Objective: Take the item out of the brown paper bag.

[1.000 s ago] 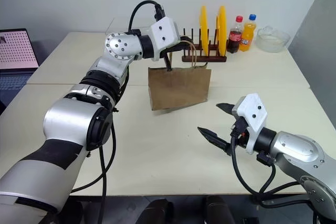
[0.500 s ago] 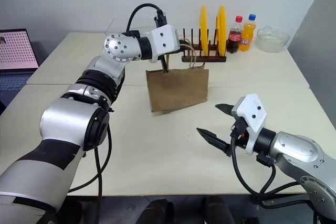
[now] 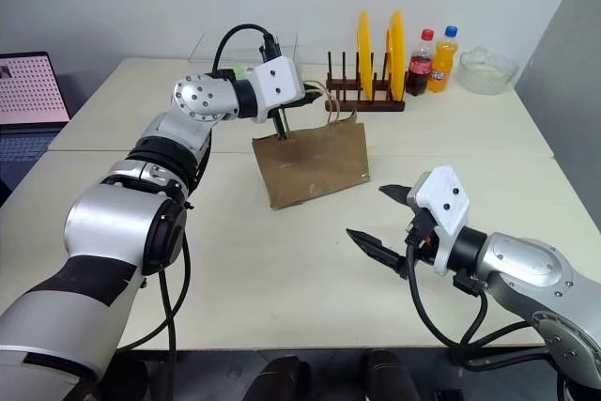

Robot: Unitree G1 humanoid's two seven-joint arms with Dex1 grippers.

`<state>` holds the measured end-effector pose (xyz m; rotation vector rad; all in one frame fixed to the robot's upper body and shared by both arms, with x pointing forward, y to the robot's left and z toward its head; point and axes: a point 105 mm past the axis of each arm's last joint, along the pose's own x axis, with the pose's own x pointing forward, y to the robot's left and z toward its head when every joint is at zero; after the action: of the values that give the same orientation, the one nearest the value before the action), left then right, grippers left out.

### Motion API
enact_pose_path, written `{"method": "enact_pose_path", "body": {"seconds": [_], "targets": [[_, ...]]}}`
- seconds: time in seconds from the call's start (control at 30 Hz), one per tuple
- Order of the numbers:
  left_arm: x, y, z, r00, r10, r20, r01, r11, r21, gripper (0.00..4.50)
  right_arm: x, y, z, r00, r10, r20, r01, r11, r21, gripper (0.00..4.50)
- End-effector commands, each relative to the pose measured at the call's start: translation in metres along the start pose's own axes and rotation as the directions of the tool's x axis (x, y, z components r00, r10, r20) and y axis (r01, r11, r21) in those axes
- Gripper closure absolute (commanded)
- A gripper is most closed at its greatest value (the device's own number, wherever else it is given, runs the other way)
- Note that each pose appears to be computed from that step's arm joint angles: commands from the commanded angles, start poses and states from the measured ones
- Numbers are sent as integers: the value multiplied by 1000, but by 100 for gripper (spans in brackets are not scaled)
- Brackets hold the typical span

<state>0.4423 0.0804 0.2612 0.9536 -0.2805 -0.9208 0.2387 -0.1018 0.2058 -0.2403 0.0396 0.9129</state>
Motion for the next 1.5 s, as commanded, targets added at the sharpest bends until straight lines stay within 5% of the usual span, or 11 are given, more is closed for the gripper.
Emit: {"method": "enact_pose_path", "body": {"seconds": [0.03, 0.37, 0.77, 0.9, 1.23, 1.5], "targets": [[-3, 7, 9, 999, 1, 55, 2, 999, -51, 360, 1, 2, 9, 999, 14, 30, -13, 999, -36, 0], [-26, 6, -5, 995, -45, 94, 65, 971, -230, 39, 4, 1, 8, 999, 31, 26, -30, 999, -45, 0], [-72, 7, -20, 976, 38, 216, 64, 893, -445, 39, 10, -16, 17, 998, 33, 60, -28, 996, -85, 0], [-90, -2, -16, 971, 99, 220, 10, 895, -446, 36, 14, -27, 23, 996, 17, 82, -8, 994, -108, 91], [-126, -85, 21, 932, 342, 117, -221, 795, -565, 36, 74, -112, 65, 989, -74, 131, 112, 945, -308, 448], [-142, -129, 19, 917, 398, -27, -329, 716, -615, 36, 146, -170, 54, 977, -211, -40, 155, 824, -544, 448]]}}
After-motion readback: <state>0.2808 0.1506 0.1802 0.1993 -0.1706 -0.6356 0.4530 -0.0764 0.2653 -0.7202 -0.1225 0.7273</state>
